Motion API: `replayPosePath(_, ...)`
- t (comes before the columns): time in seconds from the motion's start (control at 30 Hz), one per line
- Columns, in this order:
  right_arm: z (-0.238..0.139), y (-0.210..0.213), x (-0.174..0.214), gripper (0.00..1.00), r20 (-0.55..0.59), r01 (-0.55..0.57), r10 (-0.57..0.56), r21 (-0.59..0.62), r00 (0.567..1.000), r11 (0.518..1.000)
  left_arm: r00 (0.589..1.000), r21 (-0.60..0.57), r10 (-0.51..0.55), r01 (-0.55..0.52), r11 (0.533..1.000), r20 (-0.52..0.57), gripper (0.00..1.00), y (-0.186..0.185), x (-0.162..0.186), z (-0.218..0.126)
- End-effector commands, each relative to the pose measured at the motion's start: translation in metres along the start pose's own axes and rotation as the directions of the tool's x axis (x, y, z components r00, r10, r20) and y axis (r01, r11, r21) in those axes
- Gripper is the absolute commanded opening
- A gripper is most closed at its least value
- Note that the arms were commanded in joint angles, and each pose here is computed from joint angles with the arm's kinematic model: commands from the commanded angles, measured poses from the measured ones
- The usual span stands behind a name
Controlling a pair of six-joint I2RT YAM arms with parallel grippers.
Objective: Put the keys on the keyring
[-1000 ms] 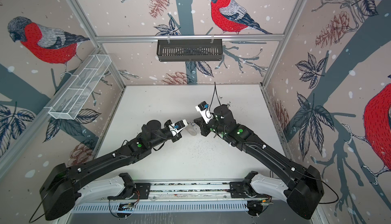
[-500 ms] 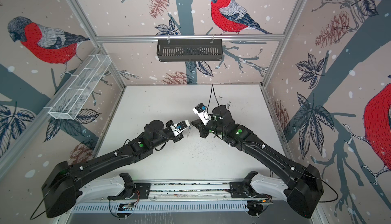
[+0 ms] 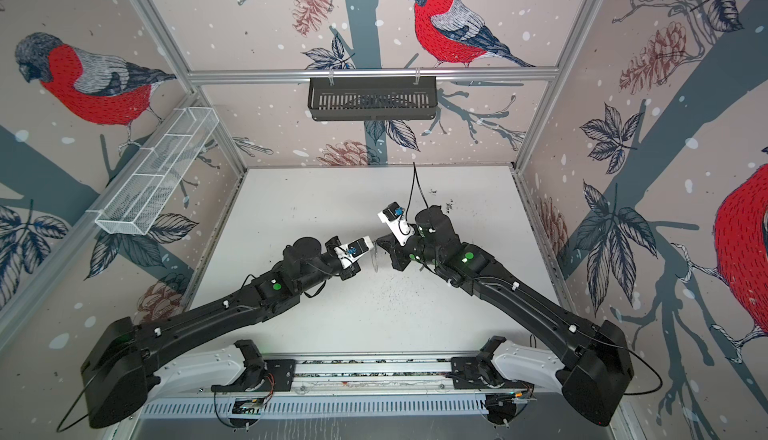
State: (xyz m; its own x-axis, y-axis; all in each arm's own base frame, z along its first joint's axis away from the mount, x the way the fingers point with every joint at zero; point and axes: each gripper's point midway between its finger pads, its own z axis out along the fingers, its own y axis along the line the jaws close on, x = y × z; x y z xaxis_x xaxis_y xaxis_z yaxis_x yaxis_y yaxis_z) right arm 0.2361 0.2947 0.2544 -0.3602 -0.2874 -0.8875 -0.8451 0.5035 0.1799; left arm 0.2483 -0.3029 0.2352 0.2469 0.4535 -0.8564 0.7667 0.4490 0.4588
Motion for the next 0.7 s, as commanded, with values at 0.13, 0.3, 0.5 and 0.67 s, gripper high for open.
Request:
replayPosePath(0.13, 0.0, -0.0039, -0.0105, 0.0, 0.03, -0.005, 0.005, 0.018, 1.0, 1.0, 1.0, 0.002, 0.008, -0.008, 1.0, 0.004, 0.0, -0.0032, -0.0011, 0.0003)
replayPosePath(0.3, 0.0019, -0.0055, -0.0098, 0.0, 0.022, -0.011, 0.01, 0.023, 1.0, 1.0, 1.0, -0.003, 0.011, -0.011, 1.0, 0.013, 0.0, -0.0033, -0.0027, -0.0012)
replayPosePath(0.5, 0.0048, -0.0051, -0.0071, 0.0, 0.003, -0.013, 0.013, 0.017, 1.0, 1.0, 1.0, -0.015, 0.017, -0.017, 1.0, 0.011, 0.0, -0.002, -0.0024, -0.0027)
replayPosePath(0.67, 0.0074, -0.004, -0.0043, 0.0, -0.011, -0.012, 0.012, 0.008, 1.0, 1.0, 1.0, -0.031, 0.016, -0.016, 0.999, 0.006, 0.0, 0.0005, -0.0014, -0.0026)
